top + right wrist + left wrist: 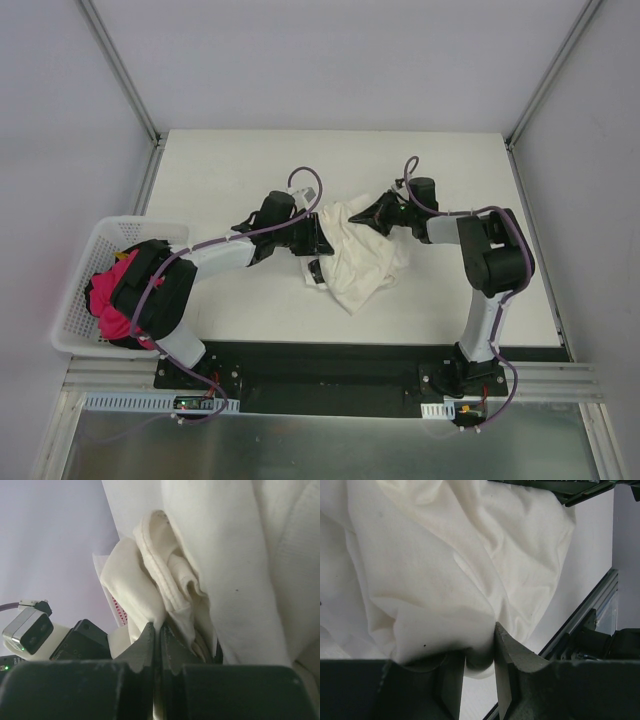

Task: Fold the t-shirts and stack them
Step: Smooth out wrinkles on the folded tshirt

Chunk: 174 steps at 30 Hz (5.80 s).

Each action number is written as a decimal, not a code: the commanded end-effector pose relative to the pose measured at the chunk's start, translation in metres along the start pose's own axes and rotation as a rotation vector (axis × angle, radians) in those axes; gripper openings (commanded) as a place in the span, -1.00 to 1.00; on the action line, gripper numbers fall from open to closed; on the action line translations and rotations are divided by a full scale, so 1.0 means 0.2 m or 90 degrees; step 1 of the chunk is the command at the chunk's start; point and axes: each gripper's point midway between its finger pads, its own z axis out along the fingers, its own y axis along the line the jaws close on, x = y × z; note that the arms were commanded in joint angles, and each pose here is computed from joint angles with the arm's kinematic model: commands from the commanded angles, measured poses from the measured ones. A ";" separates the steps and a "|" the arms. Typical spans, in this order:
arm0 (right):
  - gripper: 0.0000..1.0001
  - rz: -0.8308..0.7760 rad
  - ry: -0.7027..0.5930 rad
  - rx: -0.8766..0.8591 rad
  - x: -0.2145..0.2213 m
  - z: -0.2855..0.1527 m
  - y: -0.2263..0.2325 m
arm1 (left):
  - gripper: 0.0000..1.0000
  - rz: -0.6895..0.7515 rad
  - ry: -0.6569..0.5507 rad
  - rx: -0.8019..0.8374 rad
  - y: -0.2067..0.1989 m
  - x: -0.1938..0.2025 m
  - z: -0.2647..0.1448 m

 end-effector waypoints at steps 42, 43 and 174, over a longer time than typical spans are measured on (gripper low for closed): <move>-0.98 -0.023 0.003 -0.134 0.07 0.02 0.20 | -0.41 0.129 -0.066 -0.037 0.01 -0.50 -0.06; -0.98 -0.026 0.002 -0.140 0.06 0.01 0.21 | -0.41 0.130 -0.067 -0.036 0.00 -0.50 -0.06; -0.98 0.020 -0.007 -0.094 -0.01 0.03 0.07 | -1.00 0.145 -0.114 -0.080 0.05 -0.47 -0.16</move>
